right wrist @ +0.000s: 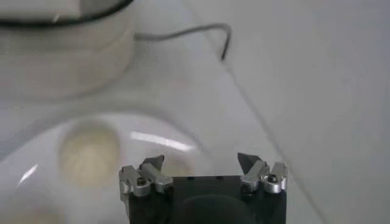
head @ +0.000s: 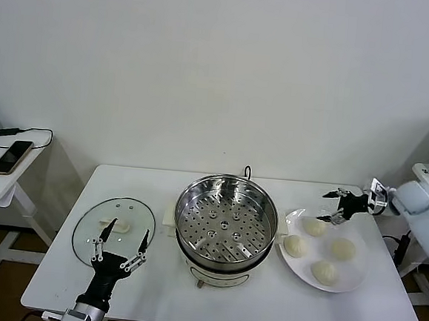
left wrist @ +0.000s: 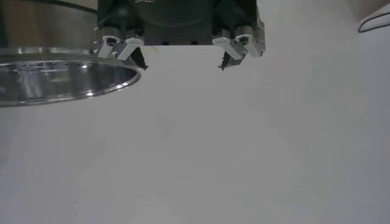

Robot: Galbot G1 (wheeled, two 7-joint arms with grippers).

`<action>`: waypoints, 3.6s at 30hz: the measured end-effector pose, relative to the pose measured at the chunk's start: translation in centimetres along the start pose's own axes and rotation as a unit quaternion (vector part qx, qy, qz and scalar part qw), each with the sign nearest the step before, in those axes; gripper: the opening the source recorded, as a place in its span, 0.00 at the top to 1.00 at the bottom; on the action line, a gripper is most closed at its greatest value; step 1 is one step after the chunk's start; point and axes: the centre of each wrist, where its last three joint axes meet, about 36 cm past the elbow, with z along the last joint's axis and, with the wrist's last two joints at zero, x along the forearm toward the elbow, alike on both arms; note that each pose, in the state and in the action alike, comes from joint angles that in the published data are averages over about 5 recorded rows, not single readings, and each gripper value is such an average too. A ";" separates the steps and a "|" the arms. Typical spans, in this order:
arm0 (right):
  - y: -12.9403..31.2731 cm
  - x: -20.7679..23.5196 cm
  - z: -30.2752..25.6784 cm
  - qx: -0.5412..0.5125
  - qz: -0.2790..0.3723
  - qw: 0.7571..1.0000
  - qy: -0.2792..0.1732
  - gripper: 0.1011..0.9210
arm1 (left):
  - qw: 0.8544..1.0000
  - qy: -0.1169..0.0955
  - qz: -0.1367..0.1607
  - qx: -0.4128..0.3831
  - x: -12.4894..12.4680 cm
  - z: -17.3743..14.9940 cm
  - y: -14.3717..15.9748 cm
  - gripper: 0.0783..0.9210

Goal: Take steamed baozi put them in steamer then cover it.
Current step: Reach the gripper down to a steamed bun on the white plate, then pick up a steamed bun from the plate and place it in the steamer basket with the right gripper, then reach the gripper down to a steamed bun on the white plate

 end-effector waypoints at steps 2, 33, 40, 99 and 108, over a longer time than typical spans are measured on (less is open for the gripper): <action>-0.6 -0.4 -0.5 0.013 -0.016 1.000 0.020 0.12 | 1.000 0.000 0.000 0.001 0.0 -0.1 -0.1 0.12; -3.1 -7.2 -6.9 0.128 -0.093 0.979 0.128 0.29 | 1.000 0.004 -0.013 0.004 0.0 0.4 0.1 0.12; -3.8 -5.8 -8.7 0.171 -0.093 0.972 0.132 0.31 | 1.000 0.003 -0.015 0.006 -0.1 0.4 0.1 0.12; 6.3 -7.4 -44.9 0.721 -0.142 0.676 0.056 0.14 | 0.999 -0.026 -0.031 0.011 -0.5 -1.2 0.5 0.12; 5.2 -4.6 -44.3 0.683 -0.142 0.715 0.044 0.12 | 0.999 -0.028 -0.032 0.011 -0.5 -1.3 0.5 0.12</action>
